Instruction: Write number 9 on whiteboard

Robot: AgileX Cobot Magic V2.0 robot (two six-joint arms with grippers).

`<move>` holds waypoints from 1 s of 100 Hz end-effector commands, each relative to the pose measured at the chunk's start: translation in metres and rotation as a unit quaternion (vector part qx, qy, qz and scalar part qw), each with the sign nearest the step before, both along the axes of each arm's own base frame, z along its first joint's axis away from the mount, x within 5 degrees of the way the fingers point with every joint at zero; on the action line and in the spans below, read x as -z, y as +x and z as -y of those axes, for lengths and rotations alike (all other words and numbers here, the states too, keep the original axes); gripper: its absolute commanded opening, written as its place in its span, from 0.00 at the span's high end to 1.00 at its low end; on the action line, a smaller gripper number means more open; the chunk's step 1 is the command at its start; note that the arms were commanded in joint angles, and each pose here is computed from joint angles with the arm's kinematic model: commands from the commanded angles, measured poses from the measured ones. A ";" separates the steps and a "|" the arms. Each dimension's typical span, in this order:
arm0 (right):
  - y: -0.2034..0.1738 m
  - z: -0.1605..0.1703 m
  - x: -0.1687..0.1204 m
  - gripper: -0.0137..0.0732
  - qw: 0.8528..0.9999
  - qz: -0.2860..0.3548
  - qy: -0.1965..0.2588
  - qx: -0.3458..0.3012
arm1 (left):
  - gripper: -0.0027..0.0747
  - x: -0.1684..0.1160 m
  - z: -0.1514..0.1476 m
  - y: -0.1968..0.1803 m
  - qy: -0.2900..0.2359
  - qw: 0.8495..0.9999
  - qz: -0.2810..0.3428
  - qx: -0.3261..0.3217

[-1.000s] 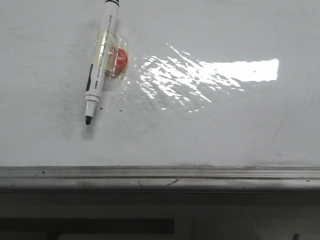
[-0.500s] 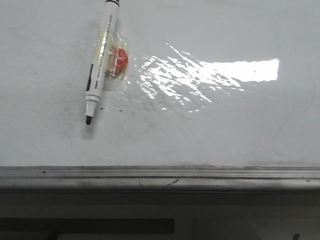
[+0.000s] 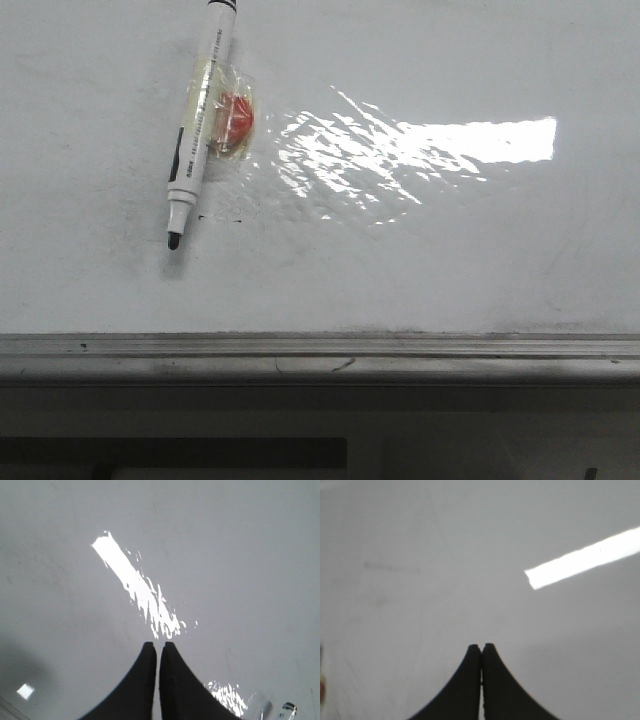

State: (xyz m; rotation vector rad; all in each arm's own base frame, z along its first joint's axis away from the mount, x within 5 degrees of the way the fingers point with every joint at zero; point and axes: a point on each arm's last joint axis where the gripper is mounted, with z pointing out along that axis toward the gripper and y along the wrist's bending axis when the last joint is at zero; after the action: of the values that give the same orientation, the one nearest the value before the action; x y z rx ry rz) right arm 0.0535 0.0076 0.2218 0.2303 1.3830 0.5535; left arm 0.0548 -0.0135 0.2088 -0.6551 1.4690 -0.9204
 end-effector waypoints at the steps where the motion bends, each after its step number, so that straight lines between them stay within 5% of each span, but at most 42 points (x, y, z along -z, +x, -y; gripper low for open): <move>1: -0.011 0.008 -0.040 0.91 0.993 0.096 0.068 0.021 | 0.99 -0.013 0.004 -0.006 0.031 0.999 0.030 0.027; 6: -0.017 0.007 -0.059 0.91 0.993 0.108 0.041 0.013 | 0.99 -0.026 0.009 -0.009 0.100 0.992 0.050 0.051; 23: -0.027 -0.001 -0.100 0.88 0.984 0.032 -0.177 -0.002 | 0.99 -0.076 0.016 -0.007 0.313 0.943 0.077 0.082; 35: -0.022 0.000 -0.118 0.67 0.970 -0.020 -0.244 0.004 | 0.97 -0.095 0.019 0.016 0.398 0.909 0.025 0.122; 46: -0.012 -0.002 -0.125 0.45 0.963 -0.074 -0.261 -0.008 | 0.75 -0.104 0.027 0.035 0.446 0.877 0.006 0.179; 54: -0.005 -0.004 -0.123 0.36 0.955 -0.118 -0.270 -0.021 | 0.55 -0.103 0.036 0.050 0.453 0.860 -0.020 0.234; 61: -0.001 -0.005 -0.121 0.36 0.953 -0.133 -0.273 -0.025 | 0.46 -0.099 0.044 0.061 0.440 0.854 -0.042 0.276; 87: -0.001 -0.005 -0.121 0.36 0.952 -0.135 -0.273 -0.026 | 0.46 -0.090 0.099 0.084 0.365 0.827 -0.066 0.423; 100: -0.001 -0.005 -0.121 0.36 0.952 -0.135 -0.273 -0.026 | 0.46 -0.091 0.124 0.091 0.361 0.836 -0.039 0.412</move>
State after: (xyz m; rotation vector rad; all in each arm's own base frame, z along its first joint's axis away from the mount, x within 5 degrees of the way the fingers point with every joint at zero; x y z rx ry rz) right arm 0.0501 0.0131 0.3278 -0.1880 1.8390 0.1869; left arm 0.1393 -0.1231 0.2838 0.6378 2.1423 -0.8226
